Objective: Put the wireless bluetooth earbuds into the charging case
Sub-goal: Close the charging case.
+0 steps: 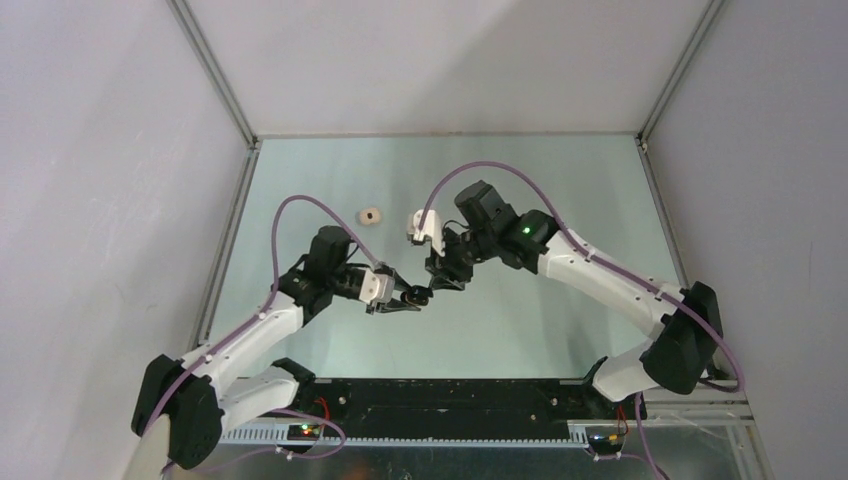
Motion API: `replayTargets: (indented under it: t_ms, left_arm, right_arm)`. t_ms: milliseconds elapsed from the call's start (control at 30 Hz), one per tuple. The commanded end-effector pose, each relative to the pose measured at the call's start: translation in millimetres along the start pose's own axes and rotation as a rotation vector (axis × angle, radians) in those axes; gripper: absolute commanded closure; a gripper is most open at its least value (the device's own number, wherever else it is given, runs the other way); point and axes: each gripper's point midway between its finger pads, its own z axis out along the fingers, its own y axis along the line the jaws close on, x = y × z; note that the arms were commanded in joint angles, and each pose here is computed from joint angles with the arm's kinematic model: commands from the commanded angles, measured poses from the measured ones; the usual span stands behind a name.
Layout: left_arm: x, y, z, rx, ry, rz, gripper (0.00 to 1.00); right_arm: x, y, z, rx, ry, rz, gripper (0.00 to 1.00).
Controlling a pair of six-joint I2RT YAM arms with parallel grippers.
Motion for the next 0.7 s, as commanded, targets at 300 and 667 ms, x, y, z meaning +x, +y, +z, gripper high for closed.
replayTargets:
  t_ms: [300, 667]
  left_arm:
    - [-16.2, 2.7, -2.6, -0.006, -0.011, 0.11, 0.99]
    - [-11.3, 3.4, -0.6, -0.006, -0.01, 0.093, 0.99]
  right_arm:
    - [-4.0, -7.0, 11.9, 0.066, 0.014, -0.028, 0.5]
    - [-19.5, 10.8, -10.0, 0.002, -0.065, -0.049, 0.5]
